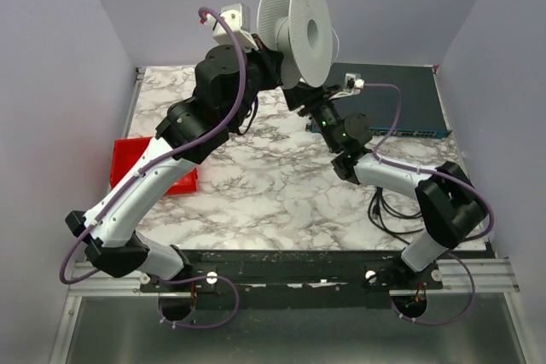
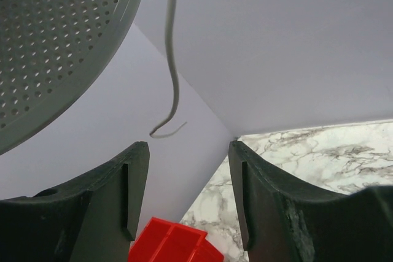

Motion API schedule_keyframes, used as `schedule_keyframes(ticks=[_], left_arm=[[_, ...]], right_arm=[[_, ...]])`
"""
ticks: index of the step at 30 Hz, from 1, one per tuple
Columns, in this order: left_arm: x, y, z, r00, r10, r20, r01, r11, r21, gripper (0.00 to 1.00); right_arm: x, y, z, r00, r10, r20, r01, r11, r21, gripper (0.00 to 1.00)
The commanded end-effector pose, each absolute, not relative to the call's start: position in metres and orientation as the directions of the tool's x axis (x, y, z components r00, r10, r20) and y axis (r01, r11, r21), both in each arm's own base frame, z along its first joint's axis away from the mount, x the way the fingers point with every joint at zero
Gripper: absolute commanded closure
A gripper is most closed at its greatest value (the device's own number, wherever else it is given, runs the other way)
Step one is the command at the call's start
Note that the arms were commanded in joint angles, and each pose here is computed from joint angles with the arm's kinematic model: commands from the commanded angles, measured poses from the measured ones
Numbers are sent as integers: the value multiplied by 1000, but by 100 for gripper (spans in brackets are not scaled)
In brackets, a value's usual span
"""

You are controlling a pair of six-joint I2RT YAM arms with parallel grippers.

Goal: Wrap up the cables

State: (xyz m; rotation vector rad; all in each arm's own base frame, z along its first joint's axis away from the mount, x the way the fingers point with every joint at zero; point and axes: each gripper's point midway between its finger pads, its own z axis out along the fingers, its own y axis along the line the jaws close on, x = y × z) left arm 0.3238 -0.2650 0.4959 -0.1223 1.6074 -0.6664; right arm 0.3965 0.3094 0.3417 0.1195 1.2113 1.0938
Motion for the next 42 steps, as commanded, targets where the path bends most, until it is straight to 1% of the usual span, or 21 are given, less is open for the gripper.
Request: schedule_keyframes(ticks=[1,11,23,28,31,34,41,42], left_arm=[[317,-261,533,-104,-531,-841,330,779,-533,100],[315,-262,535,-103,-530,-842,335,778,-531,100],[314,-263,534,-107,-527,-843,339,778,-529,100],[314,-263,536,-106,-529,-842,342,775,-531,100],[313,-264,536,-107,-528,-842,342,776,-530,100],[314,-264,535,-108,-528,-843,341,777,-530,100],[314,-263,537,-98,-531,-841,334,779,-531,100],[315,-262,538,-92,-530,-843,333,781,-528,100]], right_arm=[[403,296,353,49,764,-644,-581,546,604,38],[409,298,354,87,772,-630,-558,561,611,37],[415,299,360,110,774,-623,-540,573,617,39],[417,299,358,109,770,-629,-529,581,619,41],[418,298,358,113,767,-632,-522,587,619,47],[417,299,358,110,759,-642,-521,594,613,56],[411,300,349,73,739,-670,-520,602,607,81],[410,301,347,59,728,-683,-516,607,604,88]])
